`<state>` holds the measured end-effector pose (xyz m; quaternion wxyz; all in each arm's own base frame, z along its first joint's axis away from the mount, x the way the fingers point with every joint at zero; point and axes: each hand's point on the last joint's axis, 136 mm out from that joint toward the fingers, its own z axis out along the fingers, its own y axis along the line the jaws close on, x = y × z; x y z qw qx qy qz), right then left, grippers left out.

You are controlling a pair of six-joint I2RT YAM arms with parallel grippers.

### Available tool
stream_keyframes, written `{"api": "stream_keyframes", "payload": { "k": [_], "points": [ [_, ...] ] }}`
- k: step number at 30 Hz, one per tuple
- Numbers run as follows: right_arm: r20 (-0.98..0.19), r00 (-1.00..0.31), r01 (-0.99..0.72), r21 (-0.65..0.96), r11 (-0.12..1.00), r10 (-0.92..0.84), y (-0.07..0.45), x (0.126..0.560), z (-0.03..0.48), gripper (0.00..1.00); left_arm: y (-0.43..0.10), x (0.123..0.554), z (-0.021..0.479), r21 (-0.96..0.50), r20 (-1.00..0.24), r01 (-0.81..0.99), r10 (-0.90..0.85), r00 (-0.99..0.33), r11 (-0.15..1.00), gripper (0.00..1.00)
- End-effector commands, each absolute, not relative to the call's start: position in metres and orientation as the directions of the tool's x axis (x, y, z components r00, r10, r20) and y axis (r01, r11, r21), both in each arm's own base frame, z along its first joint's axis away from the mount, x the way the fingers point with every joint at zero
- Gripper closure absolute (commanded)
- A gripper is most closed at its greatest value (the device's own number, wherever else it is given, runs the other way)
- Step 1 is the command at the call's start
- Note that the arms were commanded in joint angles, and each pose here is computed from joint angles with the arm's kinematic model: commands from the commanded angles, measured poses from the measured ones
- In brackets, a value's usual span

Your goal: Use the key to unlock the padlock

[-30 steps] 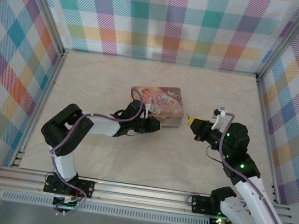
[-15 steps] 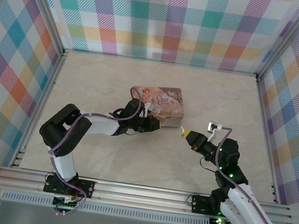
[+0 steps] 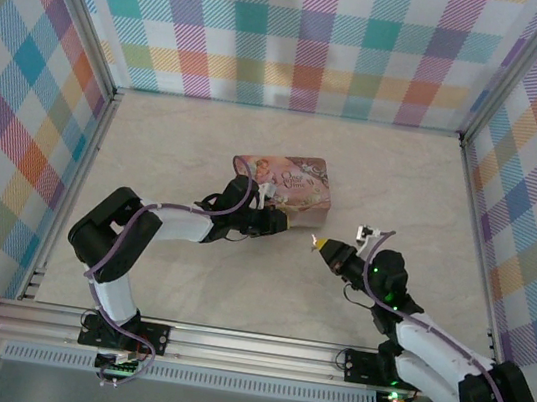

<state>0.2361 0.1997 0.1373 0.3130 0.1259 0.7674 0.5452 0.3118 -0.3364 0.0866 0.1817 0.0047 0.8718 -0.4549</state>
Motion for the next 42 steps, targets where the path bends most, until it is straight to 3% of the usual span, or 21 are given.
{"api": "stream_keyframes", "payload": {
  "k": [1, 10, 17, 42],
  "points": [
    [-0.37, -0.738, -0.206, 0.92, 0.335, 0.564, 0.206, 0.242, 0.154, 1.0, -0.349, 0.321, 0.134, -0.838, -0.366, 0.237, -0.182, -0.913, 0.492, 0.84],
    [-0.329, -0.761, -0.171, 0.933, 0.317, 0.559, 0.226, 0.25, 0.138, 1.0, -0.35, 0.324, 0.138, -0.841, -0.366, 0.236, -0.191, -0.911, 0.486, 0.84],
    [-0.265, -0.78, -0.171, 0.962, 0.213, 0.567, 0.243, 0.26, 0.129, 1.0, -0.35, 0.324, 0.143, -0.846, -0.368, 0.238, -0.199, -0.908, 0.477, 0.84],
    [-0.248, -0.798, -0.157, 0.965, 0.209, 0.549, 0.263, 0.269, 0.125, 1.0, -0.346, 0.326, 0.151, -0.872, -0.352, 0.228, -0.23, -0.907, 0.434, 0.84]
  ]
}}
